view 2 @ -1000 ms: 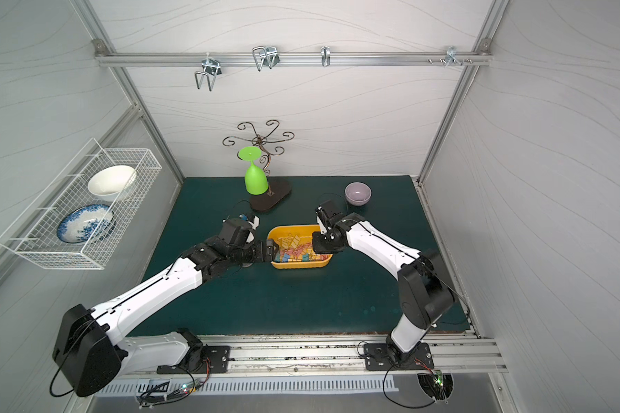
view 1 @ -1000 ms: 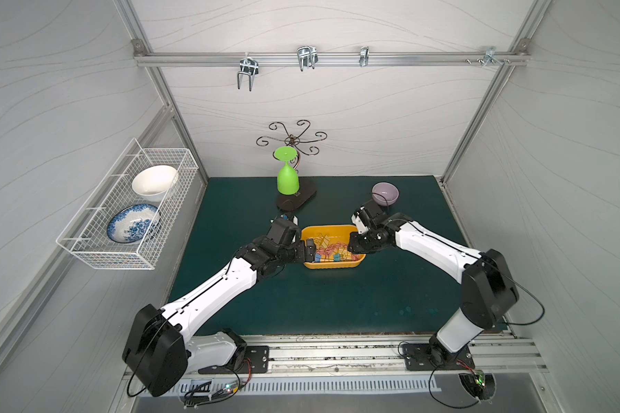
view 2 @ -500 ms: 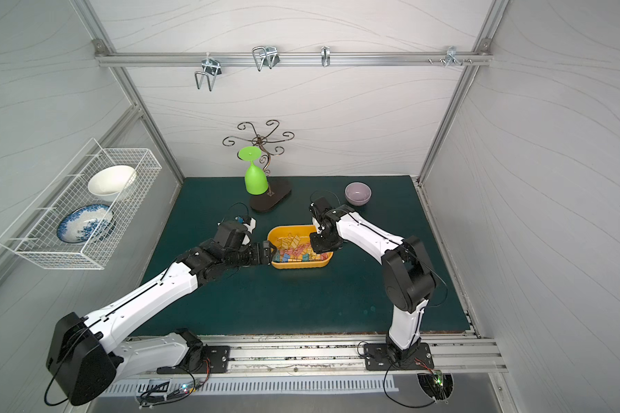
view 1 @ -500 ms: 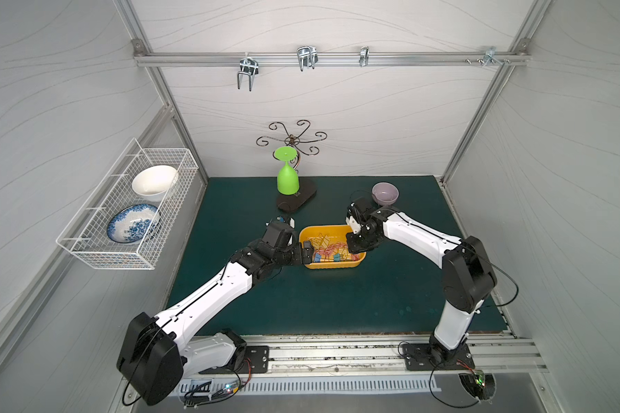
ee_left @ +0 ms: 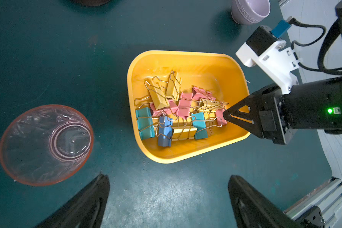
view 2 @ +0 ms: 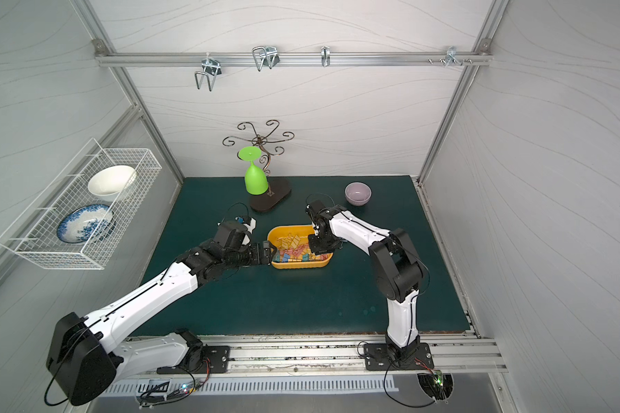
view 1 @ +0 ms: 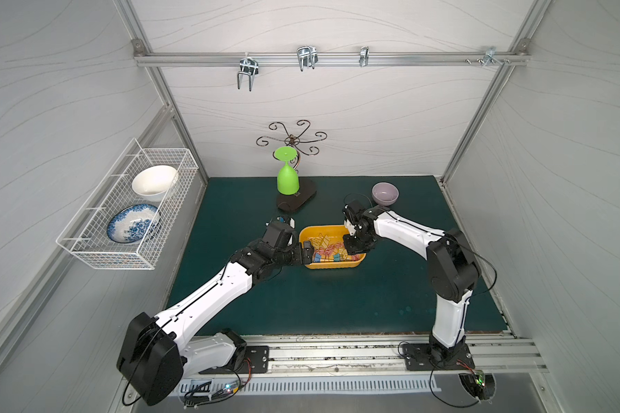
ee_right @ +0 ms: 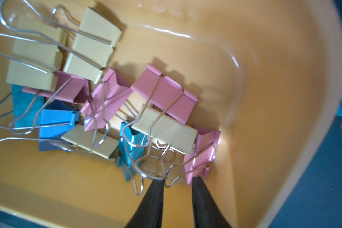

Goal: Take out the binder clips from the storage box
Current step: Pick up the binder clip from the storage box.

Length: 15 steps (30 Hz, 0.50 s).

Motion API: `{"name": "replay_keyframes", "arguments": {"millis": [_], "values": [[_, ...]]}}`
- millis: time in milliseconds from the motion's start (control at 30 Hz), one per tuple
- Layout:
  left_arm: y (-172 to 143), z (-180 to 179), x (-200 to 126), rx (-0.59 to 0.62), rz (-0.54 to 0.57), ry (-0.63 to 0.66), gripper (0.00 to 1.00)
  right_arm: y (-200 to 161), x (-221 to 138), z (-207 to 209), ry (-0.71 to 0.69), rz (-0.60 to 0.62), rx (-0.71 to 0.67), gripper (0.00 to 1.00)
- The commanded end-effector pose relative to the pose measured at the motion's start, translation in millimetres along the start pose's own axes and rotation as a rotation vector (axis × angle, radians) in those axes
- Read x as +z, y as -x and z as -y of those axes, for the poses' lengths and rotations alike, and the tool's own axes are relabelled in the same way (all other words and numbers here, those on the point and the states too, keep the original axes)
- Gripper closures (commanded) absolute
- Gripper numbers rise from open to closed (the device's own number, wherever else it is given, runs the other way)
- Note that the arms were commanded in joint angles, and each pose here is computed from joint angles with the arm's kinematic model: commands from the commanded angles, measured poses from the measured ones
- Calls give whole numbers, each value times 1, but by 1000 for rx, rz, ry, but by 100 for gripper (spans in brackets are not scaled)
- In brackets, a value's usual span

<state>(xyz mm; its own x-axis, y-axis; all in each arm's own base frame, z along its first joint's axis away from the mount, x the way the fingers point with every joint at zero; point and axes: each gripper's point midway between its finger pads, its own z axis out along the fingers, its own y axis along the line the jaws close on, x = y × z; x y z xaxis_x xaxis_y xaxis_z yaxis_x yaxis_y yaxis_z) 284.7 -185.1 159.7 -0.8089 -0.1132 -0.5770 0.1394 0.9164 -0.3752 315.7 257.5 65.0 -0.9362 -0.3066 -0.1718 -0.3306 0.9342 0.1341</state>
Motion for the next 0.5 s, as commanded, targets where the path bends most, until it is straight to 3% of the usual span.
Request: {"name": "replay_keyframes", "arguments": {"millis": [0,467], "values": [[9,7,-3,2,28,-27,2,0,0,12,-85,1,15,75],[7,8,0,0,14,-34,2,7,-17,24,-194,54,-37,100]]}}
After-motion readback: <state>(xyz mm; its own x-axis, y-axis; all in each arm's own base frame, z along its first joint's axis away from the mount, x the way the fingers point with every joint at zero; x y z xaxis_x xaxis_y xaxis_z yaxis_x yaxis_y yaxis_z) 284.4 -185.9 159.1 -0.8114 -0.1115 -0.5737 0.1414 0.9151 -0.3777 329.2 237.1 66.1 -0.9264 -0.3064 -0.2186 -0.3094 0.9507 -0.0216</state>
